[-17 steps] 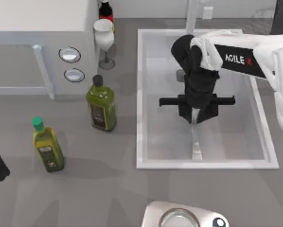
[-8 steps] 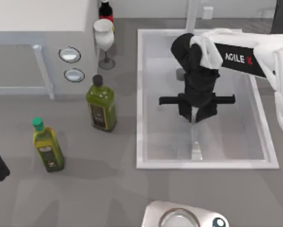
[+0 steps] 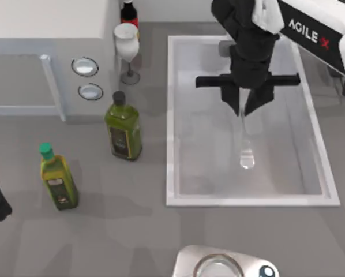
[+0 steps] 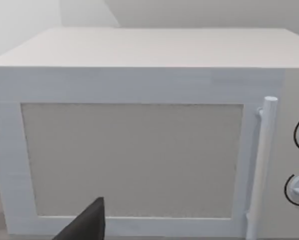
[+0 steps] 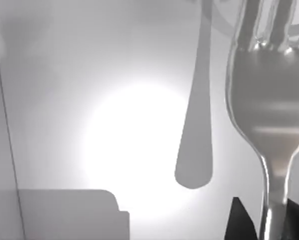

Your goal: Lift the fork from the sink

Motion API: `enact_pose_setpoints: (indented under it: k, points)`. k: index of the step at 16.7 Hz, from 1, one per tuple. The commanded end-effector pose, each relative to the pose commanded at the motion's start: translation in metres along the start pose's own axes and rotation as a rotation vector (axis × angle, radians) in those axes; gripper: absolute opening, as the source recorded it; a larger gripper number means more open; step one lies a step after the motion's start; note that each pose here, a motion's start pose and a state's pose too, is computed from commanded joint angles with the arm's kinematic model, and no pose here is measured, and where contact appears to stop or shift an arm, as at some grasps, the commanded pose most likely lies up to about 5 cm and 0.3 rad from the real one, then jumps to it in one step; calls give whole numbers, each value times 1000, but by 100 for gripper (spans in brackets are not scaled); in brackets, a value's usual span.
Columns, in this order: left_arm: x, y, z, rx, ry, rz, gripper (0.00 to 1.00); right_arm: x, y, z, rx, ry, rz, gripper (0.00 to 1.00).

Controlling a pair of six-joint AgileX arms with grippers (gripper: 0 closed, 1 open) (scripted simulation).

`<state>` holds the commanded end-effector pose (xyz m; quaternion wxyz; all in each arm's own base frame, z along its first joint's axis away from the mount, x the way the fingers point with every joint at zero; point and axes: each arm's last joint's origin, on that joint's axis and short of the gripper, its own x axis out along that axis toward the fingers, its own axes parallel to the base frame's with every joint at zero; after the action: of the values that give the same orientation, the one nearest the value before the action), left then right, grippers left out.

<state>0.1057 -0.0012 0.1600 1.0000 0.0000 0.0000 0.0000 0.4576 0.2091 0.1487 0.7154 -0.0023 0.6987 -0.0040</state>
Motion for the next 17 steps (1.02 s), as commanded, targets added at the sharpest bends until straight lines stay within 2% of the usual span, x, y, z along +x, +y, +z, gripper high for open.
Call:
enact_pose_setpoints:
  k: [3,10,14,17]
  points:
    - [0,0,0,0,0,0,100,-33,-3,-3,0,-17,8,0]
    - [0,0,0,0,0,0,100,-42,-11,-4,0,-22,10,0]
    - [0,0,0,0,0,0,100,-76,-56,-18,1,-24,10,0]
    - [0,0,0,0,0,0,100,-102,-106,-50,2,-5,3,0]
